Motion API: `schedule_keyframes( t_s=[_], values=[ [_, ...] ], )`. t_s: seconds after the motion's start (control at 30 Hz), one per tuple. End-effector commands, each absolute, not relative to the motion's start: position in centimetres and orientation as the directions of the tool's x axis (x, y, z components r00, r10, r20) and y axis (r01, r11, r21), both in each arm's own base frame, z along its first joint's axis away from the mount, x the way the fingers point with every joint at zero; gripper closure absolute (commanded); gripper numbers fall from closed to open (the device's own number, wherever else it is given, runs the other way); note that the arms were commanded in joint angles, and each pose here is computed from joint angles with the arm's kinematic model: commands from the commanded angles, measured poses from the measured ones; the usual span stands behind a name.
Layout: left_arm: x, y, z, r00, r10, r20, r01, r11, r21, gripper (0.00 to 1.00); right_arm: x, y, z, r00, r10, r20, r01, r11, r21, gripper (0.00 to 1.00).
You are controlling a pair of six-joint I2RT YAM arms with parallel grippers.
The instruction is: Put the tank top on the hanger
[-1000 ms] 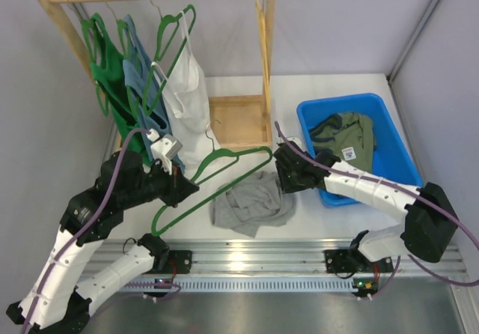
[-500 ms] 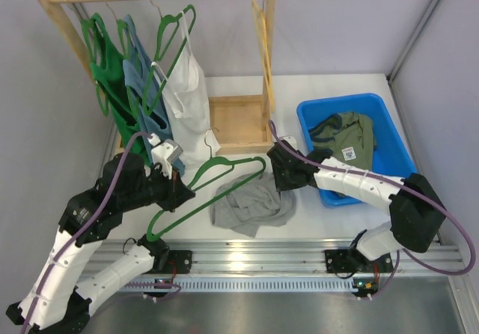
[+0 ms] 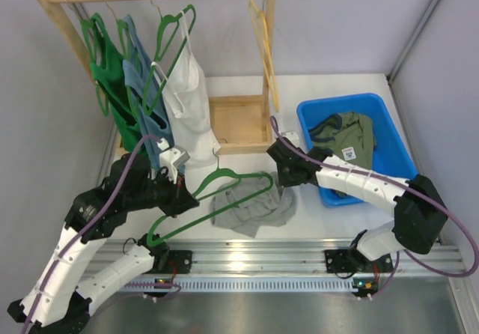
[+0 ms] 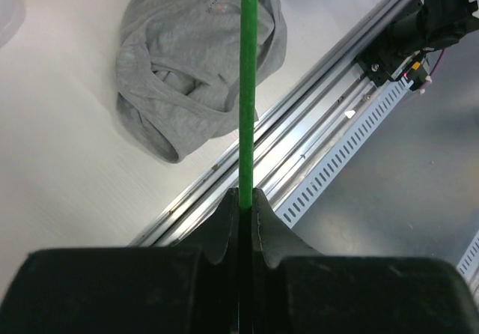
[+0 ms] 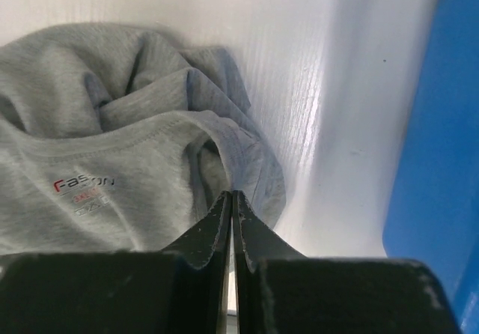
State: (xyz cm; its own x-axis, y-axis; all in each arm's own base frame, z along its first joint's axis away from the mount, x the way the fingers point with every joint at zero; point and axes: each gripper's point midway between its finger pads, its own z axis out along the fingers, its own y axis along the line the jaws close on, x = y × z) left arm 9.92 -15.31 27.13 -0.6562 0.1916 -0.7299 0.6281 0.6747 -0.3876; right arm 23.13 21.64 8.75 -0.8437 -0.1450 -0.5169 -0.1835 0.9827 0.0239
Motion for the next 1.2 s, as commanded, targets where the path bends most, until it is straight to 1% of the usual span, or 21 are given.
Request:
schedule_keyframes(
  t_s=[0.0, 0.2, 0.37, 0.57, 0.87, 1.17],
  values=[
    [10.2, -16.2, 26.9, -0.664, 0.192, -0.723, 0.639, 0.648, -0.414, 1.00, 24.0, 22.2, 13.4, -0.785, -0.097, -0.611, -0.173, 0.983, 0.065, 1.00],
    [10.7, -17.2, 26.8, -0.662, 0.189, -0.725, 0.652, 0.623, -0.432, 1.00, 23.4, 22.4, 16.1, -0.763, -0.093, -0.639, -0.189, 0.978, 0.083, 1.00],
    [11.9, -18.1, 26.9, -0.645, 0.159, -0.748, 0.656, 0.617, -0.434, 1.00, 22.9, 22.6, 17.4, -0.753, -0.112, -0.648, -0.211, 0.974, 0.077, 1.00],
    [12.5, -19.2, 26.2, -0.654, 0.149, -0.742, 0.660, 0.592, -0.463, 1.00, 22.5, 22.3, 18.9, -0.738, -0.117, -0.664, -0.226, 0.971, 0.081, 1.00],
    [13.1, -20.7, 25.5, -0.660, 0.124, -0.741, 0.670, 0.545, -0.505, 1.00, 23.0, 23.0, 21.2, -0.713, -0.121, -0.690, -0.254, 0.963, 0.094, 1.00],
    [14.5, -21.5, 24.3, -0.655, 0.054, -0.754, 0.649, 0.551, -0.525, 1.00, 23.2, 24.0, 22.9, -0.698, -0.138, -0.703, -0.289, 0.952, 0.100, 1.00]
  ],
)
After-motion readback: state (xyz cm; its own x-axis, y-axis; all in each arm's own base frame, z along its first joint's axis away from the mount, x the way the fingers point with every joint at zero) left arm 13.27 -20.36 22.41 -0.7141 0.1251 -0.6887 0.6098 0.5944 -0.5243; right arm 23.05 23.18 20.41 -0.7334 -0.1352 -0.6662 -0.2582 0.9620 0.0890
